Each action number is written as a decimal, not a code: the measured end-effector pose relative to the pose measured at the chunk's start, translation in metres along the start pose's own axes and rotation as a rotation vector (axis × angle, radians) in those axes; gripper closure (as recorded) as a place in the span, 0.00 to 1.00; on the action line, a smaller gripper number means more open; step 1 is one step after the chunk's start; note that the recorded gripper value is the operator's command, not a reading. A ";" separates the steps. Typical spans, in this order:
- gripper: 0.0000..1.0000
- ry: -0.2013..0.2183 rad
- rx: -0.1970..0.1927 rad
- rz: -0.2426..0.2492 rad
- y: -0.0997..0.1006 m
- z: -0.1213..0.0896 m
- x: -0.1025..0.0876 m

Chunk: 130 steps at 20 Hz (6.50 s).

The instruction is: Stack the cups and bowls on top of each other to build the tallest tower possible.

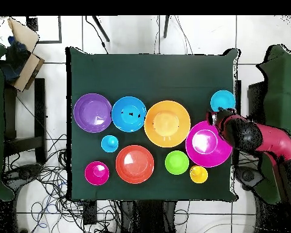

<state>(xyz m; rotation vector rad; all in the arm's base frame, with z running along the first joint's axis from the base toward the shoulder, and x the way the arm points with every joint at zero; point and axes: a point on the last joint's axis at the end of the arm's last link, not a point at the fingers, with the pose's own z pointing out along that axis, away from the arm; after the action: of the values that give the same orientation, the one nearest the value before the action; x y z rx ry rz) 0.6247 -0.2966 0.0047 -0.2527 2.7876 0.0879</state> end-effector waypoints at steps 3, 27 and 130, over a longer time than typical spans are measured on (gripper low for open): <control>0.00 0.000 -0.020 0.008 0.006 0.008 0.002; 0.00 -0.043 -0.127 0.111 0.016 0.049 0.019; 1.00 -0.005 0.070 -0.156 -0.031 -0.087 -0.040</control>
<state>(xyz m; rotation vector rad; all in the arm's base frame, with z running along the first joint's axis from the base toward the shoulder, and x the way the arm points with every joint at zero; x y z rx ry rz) 0.6394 -0.3288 0.0987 -0.4507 2.7487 -0.0467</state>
